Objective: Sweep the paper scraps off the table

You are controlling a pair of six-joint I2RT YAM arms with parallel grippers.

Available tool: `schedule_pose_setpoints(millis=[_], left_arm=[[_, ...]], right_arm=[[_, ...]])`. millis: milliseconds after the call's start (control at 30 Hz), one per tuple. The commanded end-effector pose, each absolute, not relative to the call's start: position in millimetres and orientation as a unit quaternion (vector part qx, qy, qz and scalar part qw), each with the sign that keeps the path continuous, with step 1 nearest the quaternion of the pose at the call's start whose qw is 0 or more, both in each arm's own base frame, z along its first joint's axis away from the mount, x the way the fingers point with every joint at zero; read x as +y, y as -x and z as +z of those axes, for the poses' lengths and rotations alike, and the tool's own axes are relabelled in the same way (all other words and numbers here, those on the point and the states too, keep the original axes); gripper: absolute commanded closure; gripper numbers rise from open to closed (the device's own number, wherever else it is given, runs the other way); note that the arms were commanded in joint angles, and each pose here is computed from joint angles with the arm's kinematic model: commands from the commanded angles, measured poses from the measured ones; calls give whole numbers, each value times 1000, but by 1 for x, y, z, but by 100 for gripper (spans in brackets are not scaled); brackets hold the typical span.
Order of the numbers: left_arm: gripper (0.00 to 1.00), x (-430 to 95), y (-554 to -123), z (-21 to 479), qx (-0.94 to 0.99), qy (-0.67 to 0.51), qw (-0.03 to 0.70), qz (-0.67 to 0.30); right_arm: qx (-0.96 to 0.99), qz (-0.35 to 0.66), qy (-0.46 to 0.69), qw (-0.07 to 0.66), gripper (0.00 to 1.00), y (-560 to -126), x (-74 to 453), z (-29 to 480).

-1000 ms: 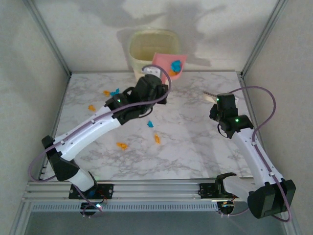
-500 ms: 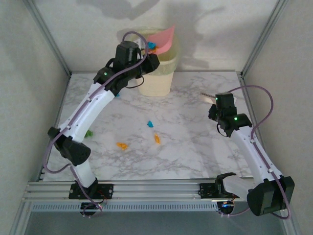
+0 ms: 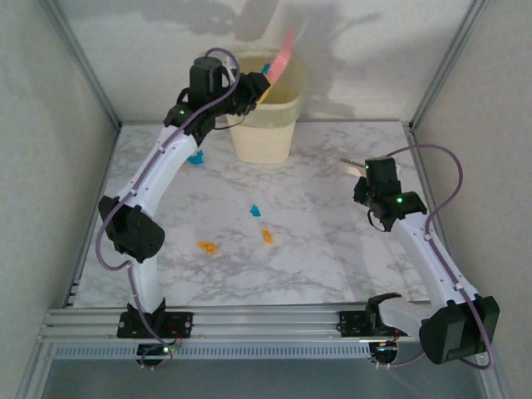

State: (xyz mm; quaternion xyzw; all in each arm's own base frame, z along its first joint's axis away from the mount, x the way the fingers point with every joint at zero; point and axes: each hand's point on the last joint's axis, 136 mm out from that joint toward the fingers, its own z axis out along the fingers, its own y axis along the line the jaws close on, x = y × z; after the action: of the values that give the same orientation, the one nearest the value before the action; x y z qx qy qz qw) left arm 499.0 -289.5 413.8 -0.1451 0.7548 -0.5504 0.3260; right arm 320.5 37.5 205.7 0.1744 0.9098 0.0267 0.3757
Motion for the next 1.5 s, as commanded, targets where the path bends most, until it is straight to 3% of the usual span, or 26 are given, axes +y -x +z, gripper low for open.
schedule_pose_setpoints(millis=[0,367,867,1333,1467], left_arm=[[100,-288,-506,449,700,151,313,-624],[100,-276,-503,447,602,179,270,-730],[100,-288,-496,454,584,168,268,-747],[100,-272,-413,497,585,103,360,-719],[100,-268,-393,482,604,98,413,-674]], right_arm=[[897,39,-171,407,100,-332,39,228],[898,47,-169,403,100,-335,43,226],[897,47,-168,406,100,-335,43,227],[874,43,-189,446,100,-327,32,243],[861,47,-195,467,100,-321,27,252]])
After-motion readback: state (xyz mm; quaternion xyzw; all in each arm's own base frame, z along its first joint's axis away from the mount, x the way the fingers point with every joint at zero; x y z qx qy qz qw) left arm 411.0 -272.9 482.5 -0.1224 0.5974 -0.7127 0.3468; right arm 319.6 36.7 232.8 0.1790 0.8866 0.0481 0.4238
